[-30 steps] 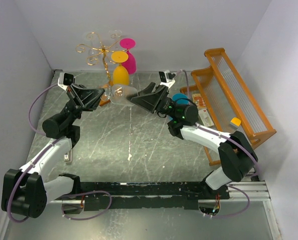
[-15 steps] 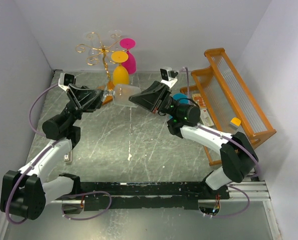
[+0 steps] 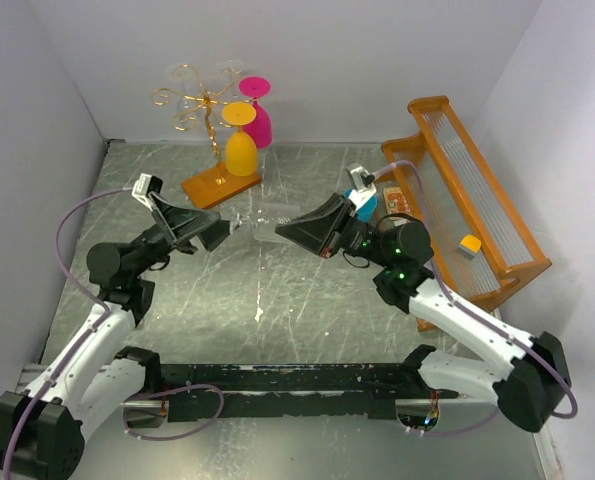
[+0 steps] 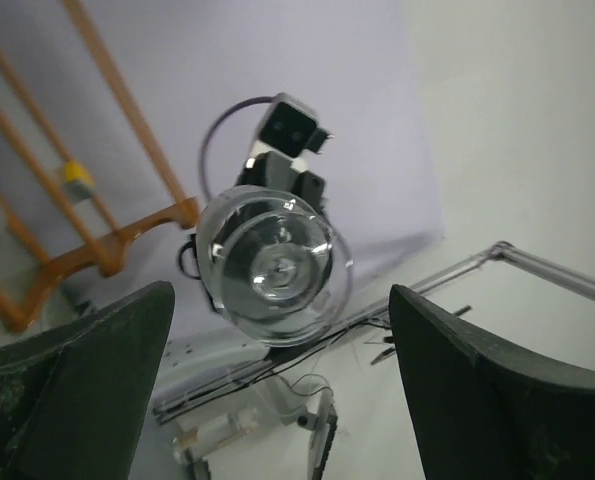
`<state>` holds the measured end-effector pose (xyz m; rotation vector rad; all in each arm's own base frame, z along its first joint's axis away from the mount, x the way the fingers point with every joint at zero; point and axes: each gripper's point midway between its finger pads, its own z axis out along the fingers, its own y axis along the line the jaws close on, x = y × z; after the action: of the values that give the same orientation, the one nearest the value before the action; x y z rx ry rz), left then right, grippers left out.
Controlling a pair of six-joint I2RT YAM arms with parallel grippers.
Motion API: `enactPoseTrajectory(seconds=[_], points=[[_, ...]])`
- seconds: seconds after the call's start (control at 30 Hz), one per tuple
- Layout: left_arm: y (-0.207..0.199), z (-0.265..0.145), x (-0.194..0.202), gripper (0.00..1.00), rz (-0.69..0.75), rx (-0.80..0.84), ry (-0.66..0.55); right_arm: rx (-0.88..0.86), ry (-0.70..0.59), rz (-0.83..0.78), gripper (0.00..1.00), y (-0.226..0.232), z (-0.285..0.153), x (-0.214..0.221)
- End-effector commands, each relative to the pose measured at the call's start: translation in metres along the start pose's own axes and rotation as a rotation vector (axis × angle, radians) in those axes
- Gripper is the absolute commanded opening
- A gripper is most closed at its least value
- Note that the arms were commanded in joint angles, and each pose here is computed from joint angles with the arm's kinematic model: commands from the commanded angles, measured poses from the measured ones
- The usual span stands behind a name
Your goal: Take the wine glass off the wine glass rack
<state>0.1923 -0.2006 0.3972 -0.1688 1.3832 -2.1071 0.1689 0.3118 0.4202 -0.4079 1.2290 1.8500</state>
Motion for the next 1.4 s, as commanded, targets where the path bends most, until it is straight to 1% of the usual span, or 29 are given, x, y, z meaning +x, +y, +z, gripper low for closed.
enactPoseTrajectory(seconds=[0.0, 0.07, 0.1, 0.13, 0.17, 0.2, 0.27, 0.37, 0.4, 0.5, 0.6, 0.67, 0.73, 0.77, 0.83, 1.03, 1.17, 1.3, 1.37], points=[[0.066, -0.017, 0.009, 1.00, 0.062, -0.287, 0.098, 0.379, 0.173, -0.068, 0.00, -0.066, -0.044, 0.041], [0.080, -0.025, 0.000, 1.00, 0.116, -0.422, 0.106, 0.564, 0.258, -0.080, 0.00, -0.087, -0.077, 0.057], [0.086, -0.031, -0.006, 1.00, 0.169, -0.498, 0.100, 0.628, 0.280, -0.097, 0.00, -0.091, -0.090, 0.059], [0.094, -0.038, -0.012, 1.00, 0.255, -0.582, 0.100, 0.711, 0.319, -0.102, 0.00, -0.098, -0.107, 0.064], [0.097, -0.042, -0.024, 0.99, 0.317, -0.664, 0.075, 0.812, 0.344, -0.111, 0.00, -0.108, -0.125, 0.066], [0.099, -0.049, -0.030, 0.99, 0.368, -0.743, 0.073, 0.920, 0.356, -0.127, 0.00, -0.118, -0.143, 0.065], [0.100, -0.062, -0.043, 1.00, 0.432, -0.889, 0.068, 1.078, 0.413, -0.151, 0.00, -0.130, -0.173, 0.067], [0.090, -0.066, -0.058, 1.00, 0.519, -0.967, 0.054, 1.233, 0.513, -0.174, 0.00, -0.141, -0.202, 0.069], [0.087, -0.065, -0.060, 1.00, 0.532, -0.969, 0.051, 1.273, 0.547, -0.176, 0.00, -0.145, -0.209, 0.071], [0.080, -0.060, -0.059, 1.00, 0.533, -0.939, 0.050, 1.394, 0.588, -0.188, 0.00, -0.157, -0.219, 0.063], [0.081, -0.056, -0.051, 0.99, 0.488, -0.893, 0.057, 1.471, 0.602, -0.203, 0.00, -0.171, -0.221, 0.049], [0.086, -0.055, -0.043, 0.98, 0.443, -0.862, 0.068, 1.536, 0.636, -0.184, 0.00, -0.188, -0.231, 0.043], [0.089, -0.055, -0.039, 0.98, 0.410, -0.845, 0.064, 1.539, 0.644, -0.099, 0.00, -0.204, -0.241, 0.037], [0.089, -0.056, -0.037, 0.98, 0.407, -0.844, 0.062, 1.510, 0.630, -0.030, 0.00, -0.211, -0.245, 0.034], [0.088, -0.059, -0.038, 0.98, 0.417, -0.861, 0.062, 1.494, 0.605, 0.019, 0.00, -0.224, -0.253, 0.027], [0.084, -0.069, -0.047, 0.98, 0.474, -0.948, 0.048, 1.566, 0.632, -0.019, 0.00, -0.252, -0.266, 0.012], [0.087, -0.073, -0.054, 0.97, 0.499, -0.989, 0.033, 1.576, 0.640, -0.016, 0.00, -0.268, -0.266, 0.012], [0.091, -0.073, -0.061, 0.97, 0.496, -1.025, 0.036, 1.611, 0.652, -0.031, 0.00, -0.278, -0.272, 0.011], [0.089, -0.067, -0.067, 0.97, 0.500, -1.020, 0.029, 1.622, 0.660, -0.033, 0.02, -0.281, -0.275, 0.012]])
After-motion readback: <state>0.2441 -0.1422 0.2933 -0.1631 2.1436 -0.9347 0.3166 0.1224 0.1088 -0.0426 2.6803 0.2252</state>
